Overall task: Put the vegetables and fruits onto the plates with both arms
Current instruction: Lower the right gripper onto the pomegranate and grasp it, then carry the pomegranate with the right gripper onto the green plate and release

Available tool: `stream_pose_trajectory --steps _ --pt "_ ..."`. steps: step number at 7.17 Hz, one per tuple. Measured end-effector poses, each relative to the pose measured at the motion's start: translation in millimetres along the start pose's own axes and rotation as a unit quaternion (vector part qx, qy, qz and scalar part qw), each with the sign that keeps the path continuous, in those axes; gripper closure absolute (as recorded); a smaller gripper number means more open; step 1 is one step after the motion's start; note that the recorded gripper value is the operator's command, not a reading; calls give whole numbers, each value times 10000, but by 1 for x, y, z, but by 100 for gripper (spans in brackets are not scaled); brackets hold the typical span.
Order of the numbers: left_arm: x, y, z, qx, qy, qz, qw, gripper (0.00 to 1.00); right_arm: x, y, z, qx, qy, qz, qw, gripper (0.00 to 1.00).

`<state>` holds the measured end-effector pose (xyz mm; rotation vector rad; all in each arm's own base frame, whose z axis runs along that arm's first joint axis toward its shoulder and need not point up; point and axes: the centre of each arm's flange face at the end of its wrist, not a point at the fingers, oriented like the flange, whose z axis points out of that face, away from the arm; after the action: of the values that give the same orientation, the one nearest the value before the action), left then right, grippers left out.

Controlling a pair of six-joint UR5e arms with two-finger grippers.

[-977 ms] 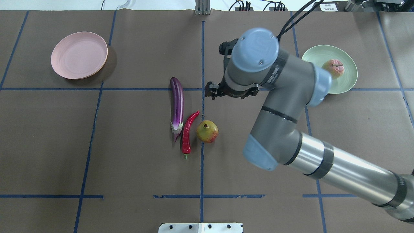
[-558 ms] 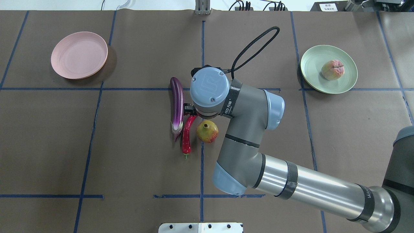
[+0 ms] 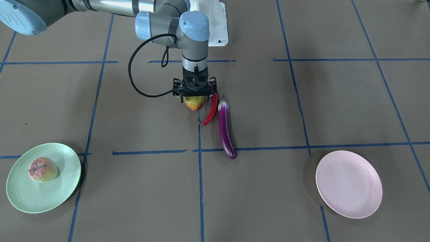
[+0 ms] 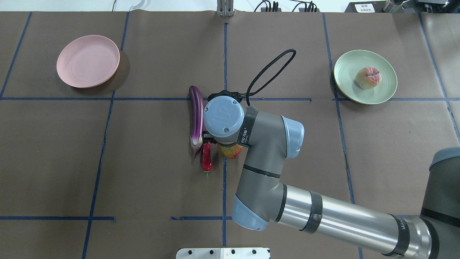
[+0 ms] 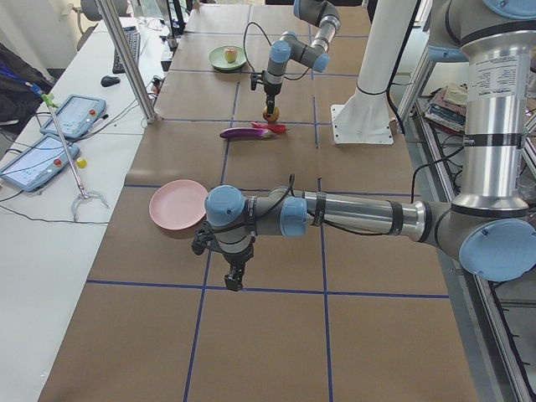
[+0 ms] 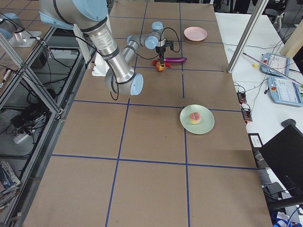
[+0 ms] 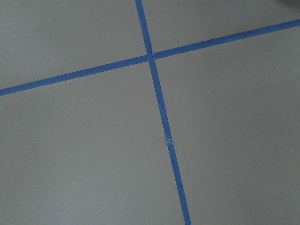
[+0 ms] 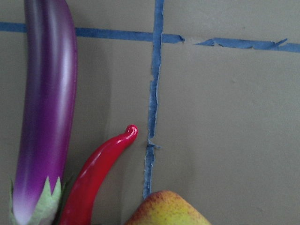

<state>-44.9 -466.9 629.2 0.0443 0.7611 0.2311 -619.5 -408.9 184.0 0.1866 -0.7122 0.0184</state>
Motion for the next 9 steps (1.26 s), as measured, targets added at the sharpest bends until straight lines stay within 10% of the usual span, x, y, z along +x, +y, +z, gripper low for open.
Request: stream_pose_trajectory --steps 1,2,6,9 --pt "0 0 0 1 0 1 10000 0 -1 2 4 -15 34 -15 10000 81" --pt "0 0 0 1 0 1 10000 0 -1 1 5 -21 45 -17 10000 100" --pt "0 0 0 -3 0 4 10000 0 50 -80 -32 -59 -161 139 9998 100" --pt "1 0 1 -7 8 2 10000 0 221 -191 -43 -56 113 -622 9980 100"
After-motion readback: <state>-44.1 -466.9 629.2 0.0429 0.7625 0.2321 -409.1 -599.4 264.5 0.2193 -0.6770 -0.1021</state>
